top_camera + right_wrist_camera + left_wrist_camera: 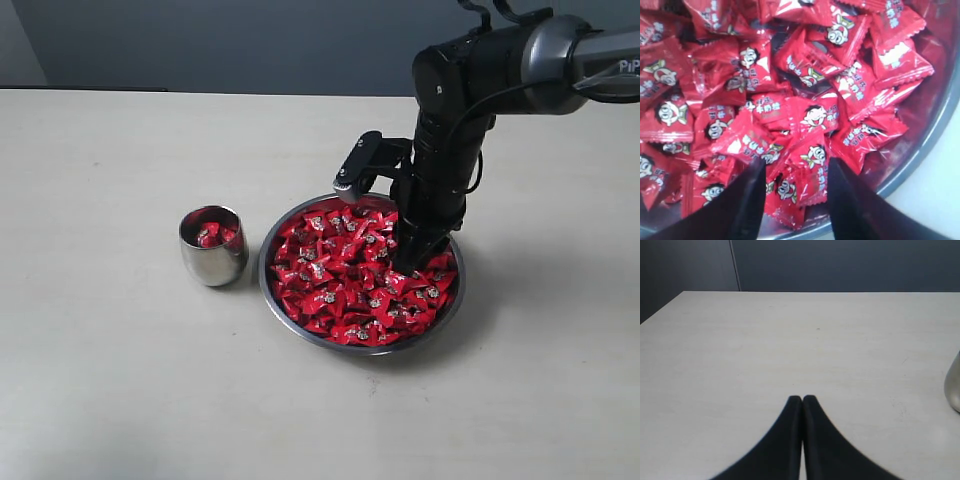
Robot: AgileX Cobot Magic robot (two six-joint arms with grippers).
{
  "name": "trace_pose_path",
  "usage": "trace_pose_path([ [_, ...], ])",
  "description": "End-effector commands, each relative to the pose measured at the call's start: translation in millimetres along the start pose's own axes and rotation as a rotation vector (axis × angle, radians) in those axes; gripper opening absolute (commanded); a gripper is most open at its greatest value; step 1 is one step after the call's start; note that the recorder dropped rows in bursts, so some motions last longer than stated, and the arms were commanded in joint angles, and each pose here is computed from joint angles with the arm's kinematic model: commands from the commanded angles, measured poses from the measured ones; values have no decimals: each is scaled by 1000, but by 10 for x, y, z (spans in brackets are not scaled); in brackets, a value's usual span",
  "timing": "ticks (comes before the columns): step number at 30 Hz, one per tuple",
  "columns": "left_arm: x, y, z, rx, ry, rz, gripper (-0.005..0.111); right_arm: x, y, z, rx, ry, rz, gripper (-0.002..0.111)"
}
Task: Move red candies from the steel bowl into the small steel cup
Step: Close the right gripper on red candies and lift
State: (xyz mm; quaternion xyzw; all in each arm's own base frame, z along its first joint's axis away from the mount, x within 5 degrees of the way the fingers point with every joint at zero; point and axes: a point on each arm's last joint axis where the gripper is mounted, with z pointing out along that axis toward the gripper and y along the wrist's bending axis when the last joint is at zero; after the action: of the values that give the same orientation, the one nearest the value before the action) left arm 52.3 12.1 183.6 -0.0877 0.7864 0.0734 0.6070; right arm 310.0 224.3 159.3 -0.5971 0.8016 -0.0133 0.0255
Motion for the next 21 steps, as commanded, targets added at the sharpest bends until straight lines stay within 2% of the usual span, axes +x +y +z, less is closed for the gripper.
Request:
trace_pose_path([
  [1,6,-5,1,9,-8,0,0,-5,-26,43,0,5,-5,39],
  [21,6,-5,1,9,-8,0,0,14,-84,232,37,69,-11,39],
])
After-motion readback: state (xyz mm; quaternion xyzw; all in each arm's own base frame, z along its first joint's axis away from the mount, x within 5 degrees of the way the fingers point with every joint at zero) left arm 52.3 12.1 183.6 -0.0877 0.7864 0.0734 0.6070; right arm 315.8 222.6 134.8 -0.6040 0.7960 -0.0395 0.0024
